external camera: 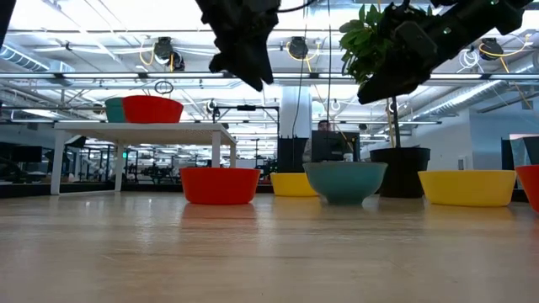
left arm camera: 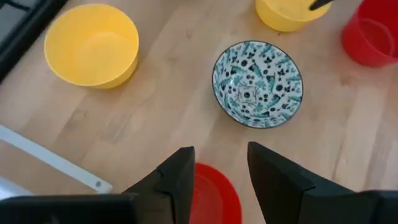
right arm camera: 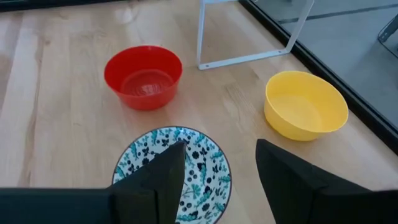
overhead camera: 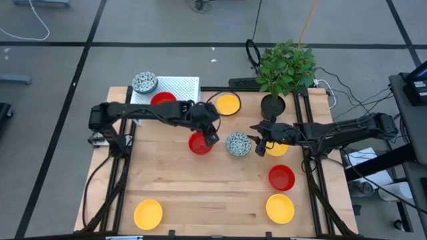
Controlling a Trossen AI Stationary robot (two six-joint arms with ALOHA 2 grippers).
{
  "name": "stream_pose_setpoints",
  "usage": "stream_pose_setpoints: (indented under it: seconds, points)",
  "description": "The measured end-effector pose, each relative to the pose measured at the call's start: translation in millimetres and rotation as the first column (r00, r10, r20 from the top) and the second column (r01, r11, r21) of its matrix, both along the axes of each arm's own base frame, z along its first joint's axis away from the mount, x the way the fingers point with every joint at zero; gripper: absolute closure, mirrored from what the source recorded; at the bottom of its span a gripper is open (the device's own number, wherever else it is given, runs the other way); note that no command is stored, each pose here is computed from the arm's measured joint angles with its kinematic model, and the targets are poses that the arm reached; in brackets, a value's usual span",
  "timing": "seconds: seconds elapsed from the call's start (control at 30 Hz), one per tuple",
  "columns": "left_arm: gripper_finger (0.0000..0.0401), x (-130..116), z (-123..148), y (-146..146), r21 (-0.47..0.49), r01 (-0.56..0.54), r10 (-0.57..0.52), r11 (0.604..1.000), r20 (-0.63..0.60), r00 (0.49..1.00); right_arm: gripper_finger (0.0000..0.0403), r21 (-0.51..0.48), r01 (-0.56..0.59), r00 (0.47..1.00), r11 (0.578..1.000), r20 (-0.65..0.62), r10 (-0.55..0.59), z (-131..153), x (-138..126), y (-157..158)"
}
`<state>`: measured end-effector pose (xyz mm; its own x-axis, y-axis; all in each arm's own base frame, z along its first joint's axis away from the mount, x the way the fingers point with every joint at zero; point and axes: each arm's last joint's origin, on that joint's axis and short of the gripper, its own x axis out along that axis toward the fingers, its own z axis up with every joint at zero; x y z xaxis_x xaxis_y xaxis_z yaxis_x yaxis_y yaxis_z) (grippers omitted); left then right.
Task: Pick & Place Mini bowls
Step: Stack the top red bowl on top of the red bowl on the shelf
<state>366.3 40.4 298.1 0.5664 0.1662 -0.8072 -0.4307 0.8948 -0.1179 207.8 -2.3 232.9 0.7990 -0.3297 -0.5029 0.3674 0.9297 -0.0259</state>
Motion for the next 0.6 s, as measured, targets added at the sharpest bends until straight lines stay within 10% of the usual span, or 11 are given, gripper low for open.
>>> stream_pose_setpoints:
  seconds: [0.6]
  points:
    - [0.0249, 10, -81, -35, -0.176, 0.027, -0.101, 0.984, -0.423, 0.900, 0.0216, -0.011, -0.014, 0.999, 1.000, -0.047, 0.013, 33, 1, 1]
